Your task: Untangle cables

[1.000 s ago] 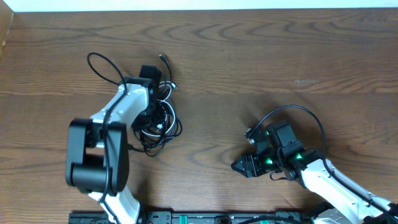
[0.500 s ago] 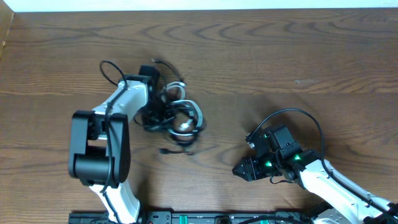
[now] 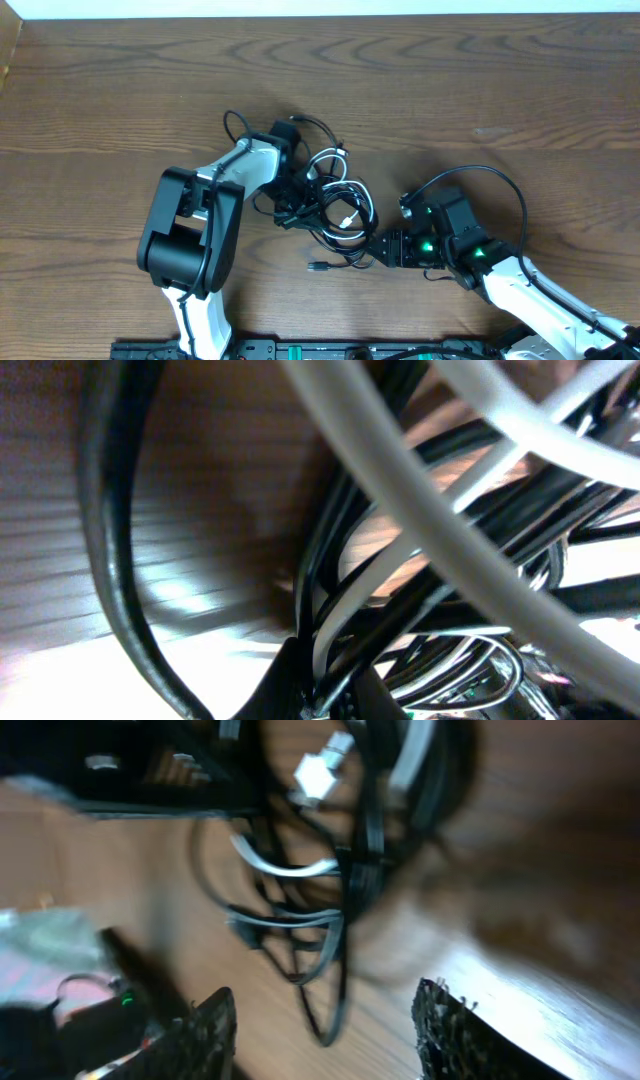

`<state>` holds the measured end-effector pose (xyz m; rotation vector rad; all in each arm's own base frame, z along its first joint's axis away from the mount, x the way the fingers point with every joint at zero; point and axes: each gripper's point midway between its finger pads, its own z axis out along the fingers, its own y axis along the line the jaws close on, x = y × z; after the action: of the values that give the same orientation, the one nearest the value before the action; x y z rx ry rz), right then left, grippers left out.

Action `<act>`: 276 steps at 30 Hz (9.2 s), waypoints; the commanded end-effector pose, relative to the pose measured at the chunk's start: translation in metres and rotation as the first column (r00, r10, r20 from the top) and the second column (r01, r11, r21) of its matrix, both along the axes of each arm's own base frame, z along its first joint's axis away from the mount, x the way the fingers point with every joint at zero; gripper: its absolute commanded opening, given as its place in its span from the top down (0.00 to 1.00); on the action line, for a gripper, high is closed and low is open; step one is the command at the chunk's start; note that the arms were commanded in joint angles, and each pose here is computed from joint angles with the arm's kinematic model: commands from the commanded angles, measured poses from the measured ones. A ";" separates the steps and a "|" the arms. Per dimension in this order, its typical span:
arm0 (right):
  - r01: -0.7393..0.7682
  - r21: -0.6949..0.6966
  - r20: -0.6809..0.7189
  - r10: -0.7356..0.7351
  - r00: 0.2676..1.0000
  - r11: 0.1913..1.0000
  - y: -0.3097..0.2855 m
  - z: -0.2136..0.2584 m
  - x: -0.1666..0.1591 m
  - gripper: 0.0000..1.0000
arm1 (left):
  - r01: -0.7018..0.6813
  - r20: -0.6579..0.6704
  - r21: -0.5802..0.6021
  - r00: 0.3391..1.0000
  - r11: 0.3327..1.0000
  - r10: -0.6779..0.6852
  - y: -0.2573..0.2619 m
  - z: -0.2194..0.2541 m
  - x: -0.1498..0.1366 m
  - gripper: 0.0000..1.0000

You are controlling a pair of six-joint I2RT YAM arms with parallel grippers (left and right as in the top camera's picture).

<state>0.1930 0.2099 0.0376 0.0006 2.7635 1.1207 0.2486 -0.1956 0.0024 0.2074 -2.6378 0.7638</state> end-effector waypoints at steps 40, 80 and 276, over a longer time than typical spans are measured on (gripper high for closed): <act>0.289 -0.547 -0.104 -0.406 0.908 0.786 -0.089 -0.059 -0.038 0.99 | 0.045 0.233 0.549 0.951 0.835 -0.204 0.026 -0.044 0.012 0.92; 0.629 -0.646 -0.057 -0.849 0.525 0.432 -0.233 -0.062 -0.017 0.99 | -0.454 0.039 -0.086 0.888 0.887 0.458 0.171 -0.021 0.033 0.92; -0.206 0.293 0.168 0.162 0.972 0.934 0.001 0.082 0.026 0.42 | 0.379 0.700 0.459 0.402 0.803 -0.590 -0.035 0.124 -0.033 0.93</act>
<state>0.2349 0.1868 0.0788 -0.0551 2.6647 1.1621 0.2093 -0.2249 0.0779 -0.8611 -3.2933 0.2418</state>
